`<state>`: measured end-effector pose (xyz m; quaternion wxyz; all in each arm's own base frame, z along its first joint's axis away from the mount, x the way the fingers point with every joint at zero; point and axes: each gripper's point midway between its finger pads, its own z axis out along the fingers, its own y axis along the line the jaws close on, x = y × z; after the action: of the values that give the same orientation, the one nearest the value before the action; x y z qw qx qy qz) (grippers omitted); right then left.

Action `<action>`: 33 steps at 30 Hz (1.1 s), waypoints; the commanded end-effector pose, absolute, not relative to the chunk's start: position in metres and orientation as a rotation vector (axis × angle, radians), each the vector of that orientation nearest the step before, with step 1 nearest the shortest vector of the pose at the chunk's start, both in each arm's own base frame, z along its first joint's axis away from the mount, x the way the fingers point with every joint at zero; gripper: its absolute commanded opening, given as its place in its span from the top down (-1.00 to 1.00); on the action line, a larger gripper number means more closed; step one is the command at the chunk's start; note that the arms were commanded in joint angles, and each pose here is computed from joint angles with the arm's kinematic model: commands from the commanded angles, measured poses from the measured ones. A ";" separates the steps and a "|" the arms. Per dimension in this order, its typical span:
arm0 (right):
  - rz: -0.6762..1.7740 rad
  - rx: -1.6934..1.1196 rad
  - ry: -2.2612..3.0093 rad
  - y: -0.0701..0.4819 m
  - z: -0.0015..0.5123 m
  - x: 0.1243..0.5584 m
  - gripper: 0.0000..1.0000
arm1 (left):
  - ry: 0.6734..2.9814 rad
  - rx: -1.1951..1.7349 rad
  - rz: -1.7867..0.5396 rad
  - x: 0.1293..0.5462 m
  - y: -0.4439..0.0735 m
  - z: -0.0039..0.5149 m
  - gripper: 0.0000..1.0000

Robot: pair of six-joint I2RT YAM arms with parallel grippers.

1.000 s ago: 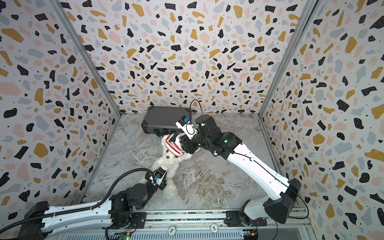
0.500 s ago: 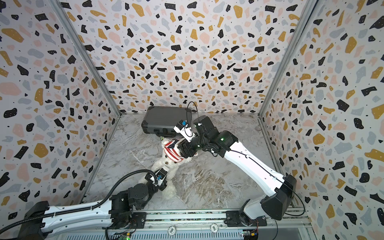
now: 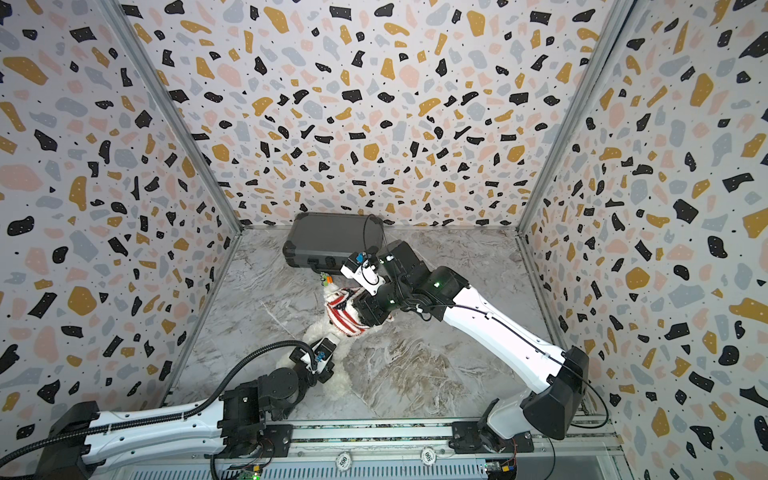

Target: Dress the teddy bear

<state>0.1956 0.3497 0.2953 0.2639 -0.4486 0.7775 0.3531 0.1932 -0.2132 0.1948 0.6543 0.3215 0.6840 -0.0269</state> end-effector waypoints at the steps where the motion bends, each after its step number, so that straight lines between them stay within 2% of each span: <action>1: 0.925 -1.286 2.135 0.344 0.289 0.167 0.03 | 1.479 0.567 -0.156 0.196 -0.214 0.242 1.00; 9: 0.795 -1.282 2.140 0.344 0.275 0.166 0.19 | 1.478 0.576 -0.187 0.194 -0.218 0.244 1.00; 21: 0.802 -1.268 2.111 0.341 0.270 0.169 1.00 | 1.491 0.555 -0.208 0.193 -0.216 0.240 1.00; 27: 0.857 -1.217 2.052 0.334 0.274 0.177 1.00 | 1.533 0.535 -0.204 0.196 -0.217 0.228 0.99; 30: 0.889 -1.129 2.005 0.323 0.281 0.189 1.00 | 1.572 0.526 -0.188 0.199 -0.217 0.217 0.39; 33: 0.895 -1.037 1.971 0.313 0.283 0.206 1.00 | 1.594 0.507 -0.200 0.199 -0.217 0.208 0.08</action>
<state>0.2004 0.3144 0.2651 0.3293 -0.4183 0.7849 0.3170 0.1938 -0.2169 0.1771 0.6335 0.3040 0.7103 -0.0409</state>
